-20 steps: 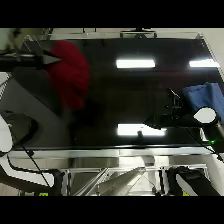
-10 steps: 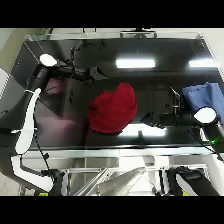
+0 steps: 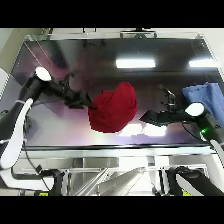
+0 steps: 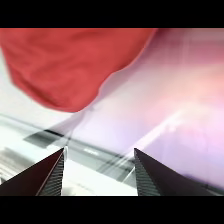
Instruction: Fold the shirts.
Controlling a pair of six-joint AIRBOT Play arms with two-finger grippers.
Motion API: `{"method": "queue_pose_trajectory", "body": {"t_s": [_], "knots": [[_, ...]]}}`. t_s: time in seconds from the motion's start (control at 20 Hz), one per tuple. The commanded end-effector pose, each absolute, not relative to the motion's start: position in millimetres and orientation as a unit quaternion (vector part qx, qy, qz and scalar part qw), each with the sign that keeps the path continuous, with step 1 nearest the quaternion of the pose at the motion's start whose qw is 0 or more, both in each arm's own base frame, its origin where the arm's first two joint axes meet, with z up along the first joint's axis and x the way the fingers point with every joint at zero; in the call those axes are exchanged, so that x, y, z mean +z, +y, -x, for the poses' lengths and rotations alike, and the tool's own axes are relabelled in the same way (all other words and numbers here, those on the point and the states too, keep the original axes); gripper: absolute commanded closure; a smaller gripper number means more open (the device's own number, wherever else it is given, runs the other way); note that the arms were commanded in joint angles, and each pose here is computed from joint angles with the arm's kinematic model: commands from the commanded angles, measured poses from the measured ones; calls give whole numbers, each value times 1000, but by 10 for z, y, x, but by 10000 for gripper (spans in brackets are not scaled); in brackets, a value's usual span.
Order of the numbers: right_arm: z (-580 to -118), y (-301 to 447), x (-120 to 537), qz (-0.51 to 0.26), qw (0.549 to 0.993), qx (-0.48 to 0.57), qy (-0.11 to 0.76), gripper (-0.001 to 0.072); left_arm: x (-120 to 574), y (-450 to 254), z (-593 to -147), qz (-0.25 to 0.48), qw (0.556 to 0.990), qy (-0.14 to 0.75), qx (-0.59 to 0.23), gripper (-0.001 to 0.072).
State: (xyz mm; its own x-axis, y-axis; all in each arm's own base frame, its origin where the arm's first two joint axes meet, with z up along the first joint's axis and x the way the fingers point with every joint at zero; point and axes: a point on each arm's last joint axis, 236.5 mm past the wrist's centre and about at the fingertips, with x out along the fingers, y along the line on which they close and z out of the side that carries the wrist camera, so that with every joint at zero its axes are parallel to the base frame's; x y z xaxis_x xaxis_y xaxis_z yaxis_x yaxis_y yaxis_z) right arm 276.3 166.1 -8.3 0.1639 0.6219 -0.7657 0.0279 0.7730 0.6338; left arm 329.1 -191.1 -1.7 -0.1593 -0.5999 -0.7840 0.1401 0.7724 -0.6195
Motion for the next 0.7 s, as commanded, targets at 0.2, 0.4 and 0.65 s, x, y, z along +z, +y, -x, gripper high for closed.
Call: {"method": "queue_pose_trajectory", "body": {"t_s": [0.2,0.4,0.65], "knots": [[-2849,2257,-673,-288,670,248,637,231,-961,-1821,-2677,189,645,712,-203,-1],[-2968,2443,-860,-298,678,253,622,232,-1008,-1934,-2932,190,692,669,-195,17],[-2965,2553,-1108,-293,680,238,628,232,-1165,-1947,-2965,188,691,673,-185,17]]}}
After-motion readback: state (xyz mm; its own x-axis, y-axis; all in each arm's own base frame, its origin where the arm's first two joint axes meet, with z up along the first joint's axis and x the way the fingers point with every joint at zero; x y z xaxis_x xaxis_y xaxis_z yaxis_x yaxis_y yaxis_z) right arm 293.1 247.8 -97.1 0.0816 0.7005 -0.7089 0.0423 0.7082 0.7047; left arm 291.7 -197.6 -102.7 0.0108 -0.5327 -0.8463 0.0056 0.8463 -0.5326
